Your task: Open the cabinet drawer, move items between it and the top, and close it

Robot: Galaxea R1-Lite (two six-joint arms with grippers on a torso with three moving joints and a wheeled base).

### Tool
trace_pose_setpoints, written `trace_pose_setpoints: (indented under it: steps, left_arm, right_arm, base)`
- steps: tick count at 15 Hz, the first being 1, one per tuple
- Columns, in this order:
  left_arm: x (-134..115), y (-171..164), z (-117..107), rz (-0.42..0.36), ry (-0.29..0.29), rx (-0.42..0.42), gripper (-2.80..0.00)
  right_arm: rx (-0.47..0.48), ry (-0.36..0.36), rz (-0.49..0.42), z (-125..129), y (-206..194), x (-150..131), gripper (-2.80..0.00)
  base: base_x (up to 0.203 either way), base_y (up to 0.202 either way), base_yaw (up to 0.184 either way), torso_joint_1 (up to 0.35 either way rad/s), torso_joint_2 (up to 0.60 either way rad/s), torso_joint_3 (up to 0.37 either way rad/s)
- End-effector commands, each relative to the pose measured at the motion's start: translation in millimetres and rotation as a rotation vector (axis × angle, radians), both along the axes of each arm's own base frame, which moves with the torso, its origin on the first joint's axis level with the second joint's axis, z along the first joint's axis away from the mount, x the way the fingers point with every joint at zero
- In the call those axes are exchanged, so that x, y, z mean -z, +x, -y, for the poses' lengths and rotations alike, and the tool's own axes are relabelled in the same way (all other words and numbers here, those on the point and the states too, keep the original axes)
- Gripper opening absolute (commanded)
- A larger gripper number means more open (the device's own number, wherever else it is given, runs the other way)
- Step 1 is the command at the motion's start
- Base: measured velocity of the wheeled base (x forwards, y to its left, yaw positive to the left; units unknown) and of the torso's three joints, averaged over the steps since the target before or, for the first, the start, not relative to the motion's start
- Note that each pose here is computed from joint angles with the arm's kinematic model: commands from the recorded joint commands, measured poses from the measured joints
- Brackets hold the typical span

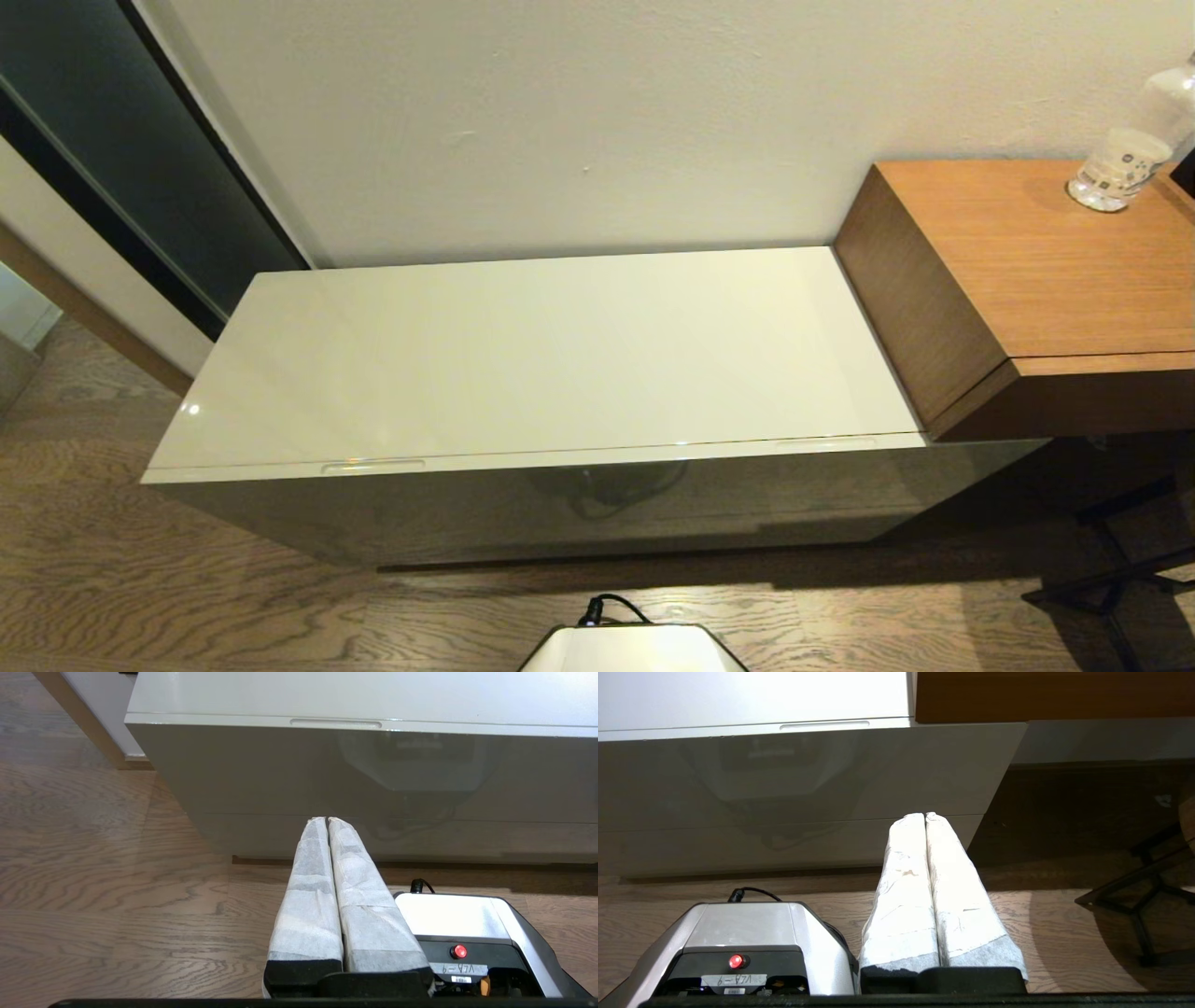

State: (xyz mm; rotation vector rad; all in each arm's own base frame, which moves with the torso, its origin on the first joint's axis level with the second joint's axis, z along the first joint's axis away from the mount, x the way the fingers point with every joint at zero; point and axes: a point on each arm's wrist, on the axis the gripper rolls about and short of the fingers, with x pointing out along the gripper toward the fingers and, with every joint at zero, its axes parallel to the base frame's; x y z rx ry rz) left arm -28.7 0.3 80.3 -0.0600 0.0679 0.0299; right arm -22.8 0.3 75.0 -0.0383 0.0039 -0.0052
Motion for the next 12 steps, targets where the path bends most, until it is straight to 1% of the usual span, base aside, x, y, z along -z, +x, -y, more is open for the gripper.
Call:
trace_pose_setpoints:
  steps: [1,5,7,8,10,11,12]
  left_arm:
    - [0.0,0.1,0.0,-0.002,-0.001,-0.001,-2.8]
    - [-0.3,0.2,0.0,0.001,-0.001,-0.001,-2.8]
    - [-1.0,0.0,0.0,0.003,0.016,0.0,-2.8]
    - [-0.1,0.1,0.1,-0.005,0.037,0.005,-2.8]
    - [5.1,2.1,0.7,-0.015,0.191,0.046,-2.8]
    - [5.3,3.2,1.2,0.005,0.202,0.066,-2.8]
    - [5.7,4.0,1.1,0.016,0.195,0.062,-2.8]
  right_arm:
    - [-0.001,0.0,-0.005,0.0,0.4,0.8,-2.8]
    - [0.002,0.003,-0.005,0.1,0.4,0.8,-2.8]
    - [0.001,0.002,-0.005,0.0,0.4,0.8,-2.8]
    - [-0.001,0.002,-0.002,0.0,0.4,0.5,-2.8]
    - [0.001,0.011,-0.001,0.0,0.3,0.2,-2.8]
    - [0.002,0.02,-0.004,0.1,0.4,0.7,-2.8]
    - [0.002,0.021,-0.004,0.1,0.4,0.7,-2.8]
  base:
    - [0.0,0.0,0.0,0.0,0.0,0.0]
    - [0.0,0.0,0.0,0.0,0.0,0.0]
    - [0.0,0.0,0.0,0.0,0.0,0.0]
    - [0.0,0.0,0.0,0.0,0.0,0.0]
    - [0.0,0.0,0.0,0.0,0.0,0.0]
    - [0.0,0.0,0.0,0.0,0.0,0.0]
    - [0.0,0.0,0.0,0.0,0.0,0.0]
